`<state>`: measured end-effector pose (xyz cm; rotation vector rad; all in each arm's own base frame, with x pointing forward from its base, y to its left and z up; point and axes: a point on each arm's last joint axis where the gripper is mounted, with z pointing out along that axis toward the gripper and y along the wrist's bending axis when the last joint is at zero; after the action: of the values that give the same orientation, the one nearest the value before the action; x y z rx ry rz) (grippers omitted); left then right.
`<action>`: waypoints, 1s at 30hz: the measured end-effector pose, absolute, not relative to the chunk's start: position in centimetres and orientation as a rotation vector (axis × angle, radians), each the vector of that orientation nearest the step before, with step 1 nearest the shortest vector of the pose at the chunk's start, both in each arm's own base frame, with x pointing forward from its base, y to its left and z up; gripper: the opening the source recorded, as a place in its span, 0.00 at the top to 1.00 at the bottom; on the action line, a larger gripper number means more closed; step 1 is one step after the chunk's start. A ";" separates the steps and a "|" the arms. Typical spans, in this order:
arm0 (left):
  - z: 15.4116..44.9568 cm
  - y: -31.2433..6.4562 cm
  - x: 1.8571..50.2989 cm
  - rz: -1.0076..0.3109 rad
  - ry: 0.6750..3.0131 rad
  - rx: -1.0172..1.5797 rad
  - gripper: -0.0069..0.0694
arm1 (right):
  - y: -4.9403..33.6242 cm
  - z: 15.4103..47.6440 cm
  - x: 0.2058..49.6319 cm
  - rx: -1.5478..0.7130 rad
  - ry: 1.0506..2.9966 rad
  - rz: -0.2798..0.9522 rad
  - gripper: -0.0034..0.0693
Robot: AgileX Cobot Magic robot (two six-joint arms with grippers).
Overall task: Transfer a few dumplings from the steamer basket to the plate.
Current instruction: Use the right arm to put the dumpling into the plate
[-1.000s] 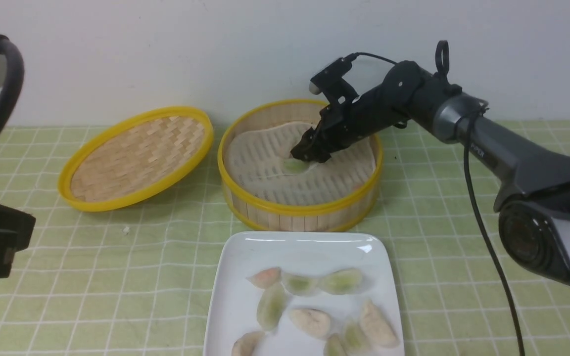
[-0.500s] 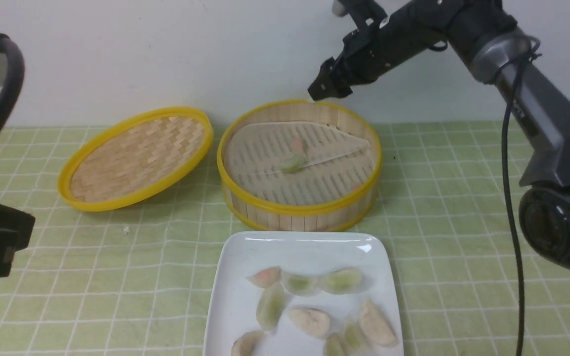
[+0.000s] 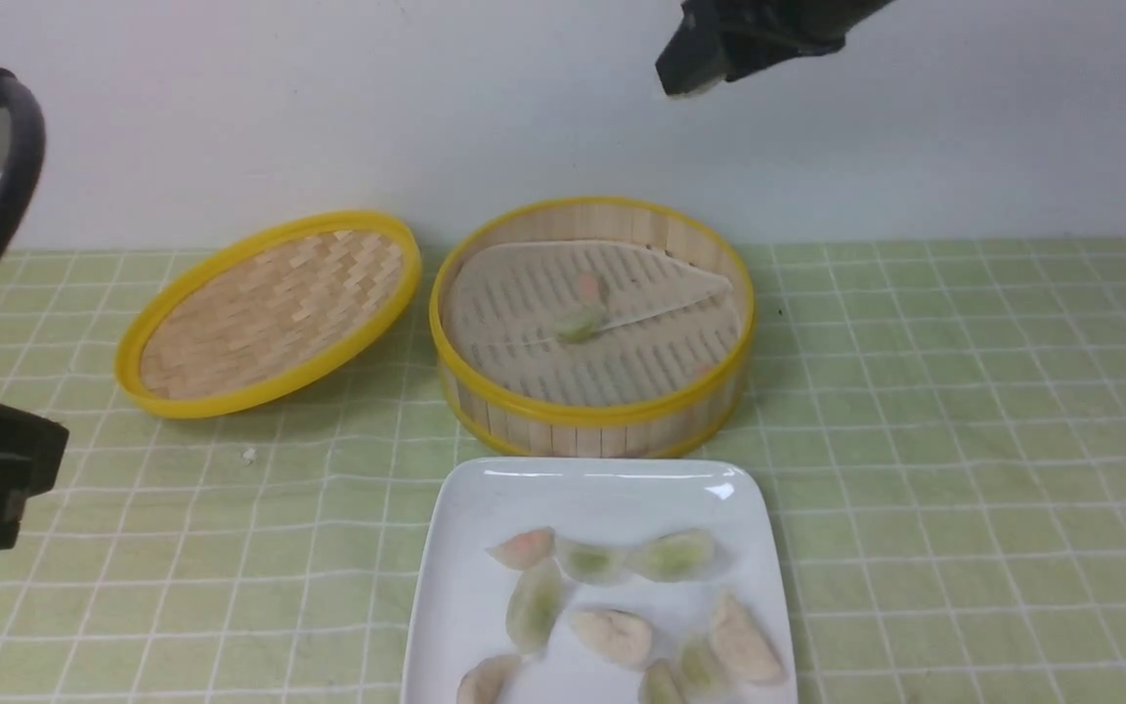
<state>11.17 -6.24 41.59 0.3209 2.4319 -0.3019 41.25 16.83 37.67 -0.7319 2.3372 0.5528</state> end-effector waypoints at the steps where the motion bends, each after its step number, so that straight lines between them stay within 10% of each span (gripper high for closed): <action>1: 41.6 -6.2 11.2 -0.302 2.432 0.321 0.92 | 16.8 37.3 39.5 -0.768 2.372 0.556 0.42; 15: 41.6 -6.2 11.2 -0.297 2.431 0.321 0.92 | 20.7 21.7 28.5 -1.007 2.696 0.560 0.42; 21: 41.6 -6.2 11.2 -0.297 2.431 0.321 0.92 | 21.4 20.3 29.0 -0.977 2.688 0.546 0.41; 30: 41.6 -6.2 11.2 -0.297 2.431 0.321 0.92 | 20.7 24.0 29.1 -0.939 2.678 0.449 0.12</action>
<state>11.19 -6.21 41.59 0.3215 2.4307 -0.2967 29.15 20.71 23.97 -0.9386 2.6776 0.4495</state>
